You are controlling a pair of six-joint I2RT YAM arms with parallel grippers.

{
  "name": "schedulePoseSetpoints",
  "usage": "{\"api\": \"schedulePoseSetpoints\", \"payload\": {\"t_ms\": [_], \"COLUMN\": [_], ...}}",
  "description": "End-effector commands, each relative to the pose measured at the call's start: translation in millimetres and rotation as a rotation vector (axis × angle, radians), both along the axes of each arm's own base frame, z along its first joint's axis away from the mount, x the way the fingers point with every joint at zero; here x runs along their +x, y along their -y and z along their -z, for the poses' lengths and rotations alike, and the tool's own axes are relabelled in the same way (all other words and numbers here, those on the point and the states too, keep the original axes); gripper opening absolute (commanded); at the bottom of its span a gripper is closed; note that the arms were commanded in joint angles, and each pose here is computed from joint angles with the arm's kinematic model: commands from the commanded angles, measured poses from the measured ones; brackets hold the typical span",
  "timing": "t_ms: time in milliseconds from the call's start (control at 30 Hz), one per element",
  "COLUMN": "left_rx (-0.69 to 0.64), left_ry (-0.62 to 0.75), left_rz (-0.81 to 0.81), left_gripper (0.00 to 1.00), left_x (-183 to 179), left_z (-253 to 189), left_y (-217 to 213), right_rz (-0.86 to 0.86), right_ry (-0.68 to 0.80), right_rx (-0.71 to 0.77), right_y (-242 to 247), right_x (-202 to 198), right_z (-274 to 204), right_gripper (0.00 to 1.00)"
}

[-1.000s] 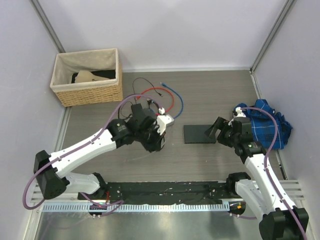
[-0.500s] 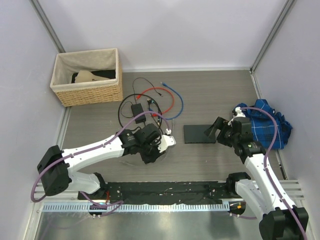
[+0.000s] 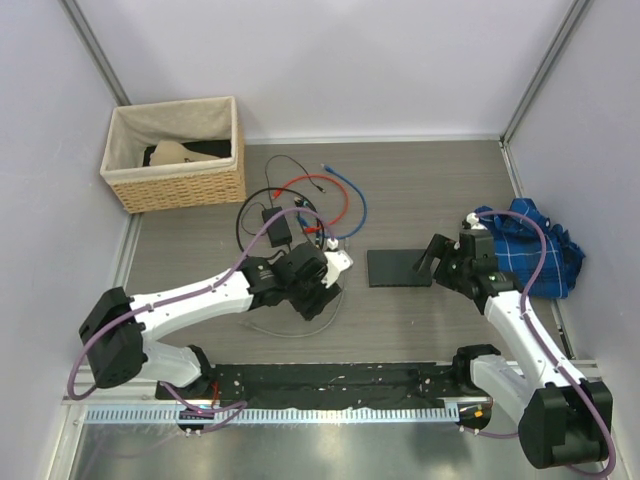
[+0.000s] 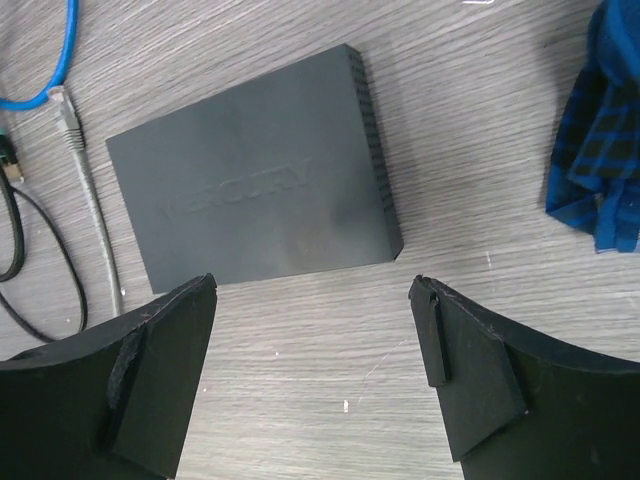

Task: Insert the plug into the switch port

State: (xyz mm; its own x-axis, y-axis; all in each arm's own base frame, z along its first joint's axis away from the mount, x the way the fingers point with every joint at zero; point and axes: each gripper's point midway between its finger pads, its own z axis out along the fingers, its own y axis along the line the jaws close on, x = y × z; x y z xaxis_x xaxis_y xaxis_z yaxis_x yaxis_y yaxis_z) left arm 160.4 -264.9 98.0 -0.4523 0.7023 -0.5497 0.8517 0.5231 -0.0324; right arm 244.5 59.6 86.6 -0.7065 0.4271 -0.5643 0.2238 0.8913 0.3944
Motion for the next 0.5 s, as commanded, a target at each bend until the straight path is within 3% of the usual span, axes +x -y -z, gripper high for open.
{"api": "schedulePoseSetpoints", "payload": {"t_ms": [0, 133, 467], "left_rx": [-0.199, -0.255, -0.132], "left_ry": [0.12, 0.131, 0.151], "left_rz": [-0.312, -0.417, -0.56], "left_gripper": [0.56, 0.55, 0.51], "left_x": [57, 81, 130], "left_z": [-33, -33, 21], "left_y": [45, 71, 93], "right_rz": [0.006, -0.001, 0.002], "right_ry": [0.061, 0.056, 0.047], "right_rx": [-0.044, -0.051, -0.033], "right_y": [6, 6, 4], "right_x": [17, 16, 15], "right_z": [-16, -14, -7], "right_gripper": [0.88, 0.88, 0.88]}}
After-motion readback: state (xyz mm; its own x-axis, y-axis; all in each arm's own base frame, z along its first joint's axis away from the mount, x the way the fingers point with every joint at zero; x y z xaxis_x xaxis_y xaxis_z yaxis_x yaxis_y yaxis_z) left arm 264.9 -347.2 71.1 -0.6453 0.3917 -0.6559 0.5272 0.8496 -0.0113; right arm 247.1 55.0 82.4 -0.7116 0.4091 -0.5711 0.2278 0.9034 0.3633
